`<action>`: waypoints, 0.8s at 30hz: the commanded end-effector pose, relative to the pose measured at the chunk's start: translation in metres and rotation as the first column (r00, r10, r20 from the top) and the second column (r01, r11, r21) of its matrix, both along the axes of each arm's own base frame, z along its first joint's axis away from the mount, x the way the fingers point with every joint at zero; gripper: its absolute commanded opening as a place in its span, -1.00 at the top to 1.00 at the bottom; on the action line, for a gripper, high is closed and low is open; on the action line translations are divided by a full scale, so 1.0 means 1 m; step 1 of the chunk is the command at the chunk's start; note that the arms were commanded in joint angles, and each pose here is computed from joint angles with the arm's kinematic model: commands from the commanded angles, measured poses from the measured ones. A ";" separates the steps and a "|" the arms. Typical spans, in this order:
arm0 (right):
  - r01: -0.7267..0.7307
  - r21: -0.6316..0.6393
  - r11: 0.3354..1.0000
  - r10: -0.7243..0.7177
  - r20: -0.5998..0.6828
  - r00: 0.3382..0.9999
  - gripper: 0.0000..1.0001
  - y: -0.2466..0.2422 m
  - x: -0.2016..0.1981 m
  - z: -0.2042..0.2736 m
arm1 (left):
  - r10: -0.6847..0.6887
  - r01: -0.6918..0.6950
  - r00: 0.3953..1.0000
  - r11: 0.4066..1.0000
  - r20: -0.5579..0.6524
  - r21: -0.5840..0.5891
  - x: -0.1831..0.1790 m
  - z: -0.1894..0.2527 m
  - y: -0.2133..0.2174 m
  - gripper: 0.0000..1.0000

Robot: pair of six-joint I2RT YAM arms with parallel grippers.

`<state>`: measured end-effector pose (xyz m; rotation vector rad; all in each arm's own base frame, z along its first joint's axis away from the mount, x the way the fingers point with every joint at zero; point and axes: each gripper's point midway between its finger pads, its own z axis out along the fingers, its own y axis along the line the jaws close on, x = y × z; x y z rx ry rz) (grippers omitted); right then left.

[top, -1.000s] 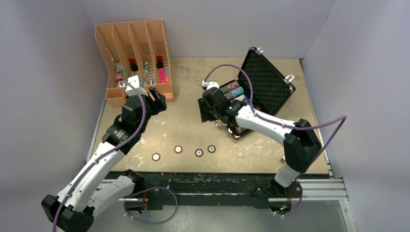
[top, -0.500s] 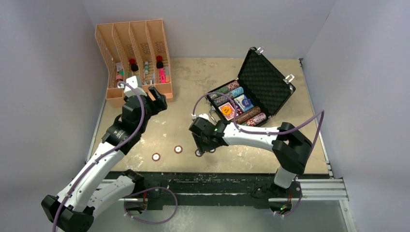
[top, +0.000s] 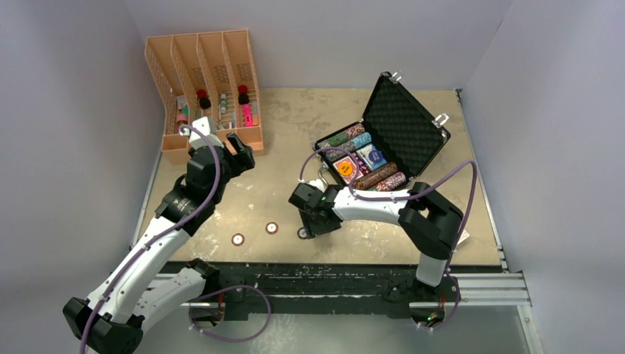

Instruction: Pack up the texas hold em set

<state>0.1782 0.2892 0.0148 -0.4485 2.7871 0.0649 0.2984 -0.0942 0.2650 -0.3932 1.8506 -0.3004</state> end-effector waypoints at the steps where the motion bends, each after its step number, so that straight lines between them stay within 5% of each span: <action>1: 0.037 -0.032 0.999 -0.037 0.002 0.999 -0.15 -0.012 0.007 0.003 | 0.018 -0.016 0.999 0.999 0.048 -0.034 0.002 0.017 0.001 -0.47; 12: 0.003 -0.063 0.998 -0.007 -0.052 0.999 -0.13 -0.019 0.021 -0.010 | 0.024 -0.023 0.999 1.000 0.048 -0.021 0.003 0.014 0.003 -0.47; 24: -0.045 -0.128 0.991 0.024 -0.156 0.987 0.24 -0.027 0.006 -0.026 | 0.015 -0.013 0.998 1.000 0.056 -0.023 -0.002 0.012 0.004 -0.47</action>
